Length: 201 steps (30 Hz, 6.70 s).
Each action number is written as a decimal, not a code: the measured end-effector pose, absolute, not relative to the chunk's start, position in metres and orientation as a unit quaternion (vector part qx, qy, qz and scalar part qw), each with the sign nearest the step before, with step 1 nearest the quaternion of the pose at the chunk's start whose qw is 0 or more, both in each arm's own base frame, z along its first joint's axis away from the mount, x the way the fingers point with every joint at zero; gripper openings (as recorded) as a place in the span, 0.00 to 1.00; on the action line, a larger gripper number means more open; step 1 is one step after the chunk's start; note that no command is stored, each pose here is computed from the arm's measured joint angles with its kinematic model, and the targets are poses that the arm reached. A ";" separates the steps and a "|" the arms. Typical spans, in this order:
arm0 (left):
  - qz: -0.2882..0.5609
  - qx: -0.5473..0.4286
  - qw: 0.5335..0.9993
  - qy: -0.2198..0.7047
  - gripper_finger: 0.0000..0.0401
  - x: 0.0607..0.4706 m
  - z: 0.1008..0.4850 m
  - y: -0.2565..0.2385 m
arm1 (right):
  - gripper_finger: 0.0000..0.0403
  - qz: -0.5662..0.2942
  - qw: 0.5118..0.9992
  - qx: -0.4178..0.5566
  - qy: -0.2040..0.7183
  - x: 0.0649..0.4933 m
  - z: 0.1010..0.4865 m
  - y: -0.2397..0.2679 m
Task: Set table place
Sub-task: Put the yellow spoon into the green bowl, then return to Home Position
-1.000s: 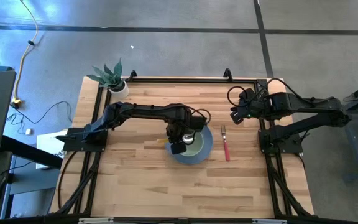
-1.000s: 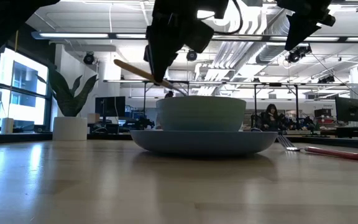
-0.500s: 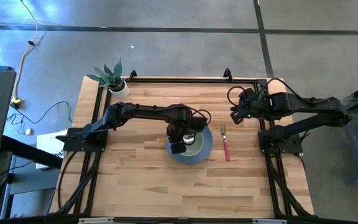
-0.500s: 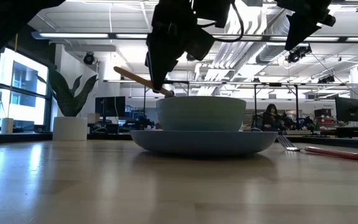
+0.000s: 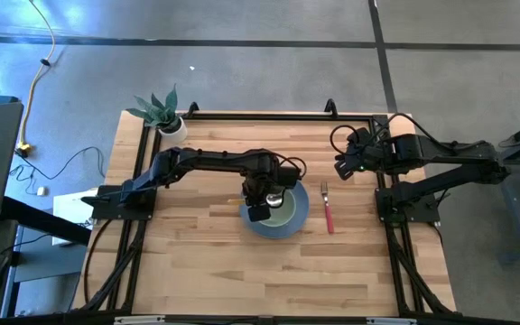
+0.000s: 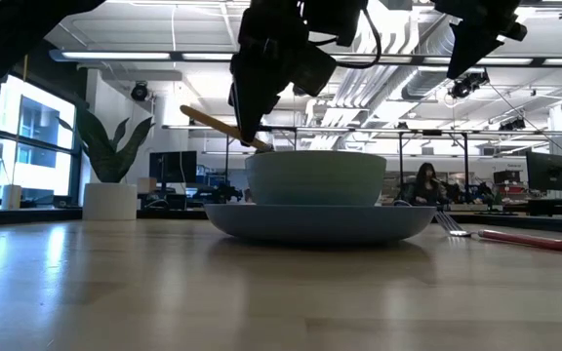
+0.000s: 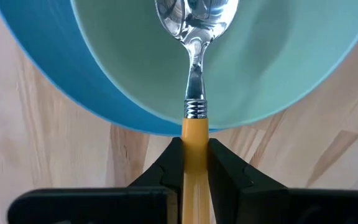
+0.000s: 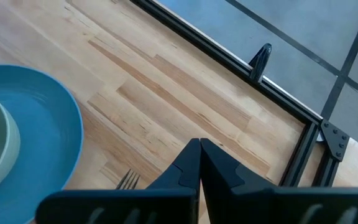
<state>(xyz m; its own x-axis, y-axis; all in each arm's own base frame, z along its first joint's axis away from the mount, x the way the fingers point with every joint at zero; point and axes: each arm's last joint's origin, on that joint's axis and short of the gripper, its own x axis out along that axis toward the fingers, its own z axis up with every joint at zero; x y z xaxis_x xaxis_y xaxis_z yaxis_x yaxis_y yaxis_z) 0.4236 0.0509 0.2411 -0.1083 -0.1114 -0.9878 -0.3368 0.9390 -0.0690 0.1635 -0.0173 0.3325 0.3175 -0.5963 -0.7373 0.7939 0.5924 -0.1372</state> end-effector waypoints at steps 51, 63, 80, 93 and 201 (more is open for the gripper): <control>0.091 -0.097 0.656 0.743 0.07 0.424 0.241 0.050 | 0.00 -0.434 0.802 0.126 0.392 0.163 0.332 -0.017; 0.061 -0.002 0.665 0.744 0.07 0.427 0.239 0.031 | 0.00 -0.434 0.801 0.127 0.391 0.163 0.332 -0.017; 0.050 -0.050 0.665 0.744 0.07 0.428 0.235 0.025 | 0.00 -0.434 0.802 0.127 0.391 0.164 0.333 -0.017; 0.051 -0.055 0.644 0.761 0.07 0.432 0.217 0.028 | 0.00 -0.433 0.802 0.127 0.392 0.164 0.332 -0.017; 0.175 -0.167 0.965 0.103 0.00 0.071 0.197 0.014 | 0.00 -0.152 0.969 0.193 0.034 0.085 0.180 0.005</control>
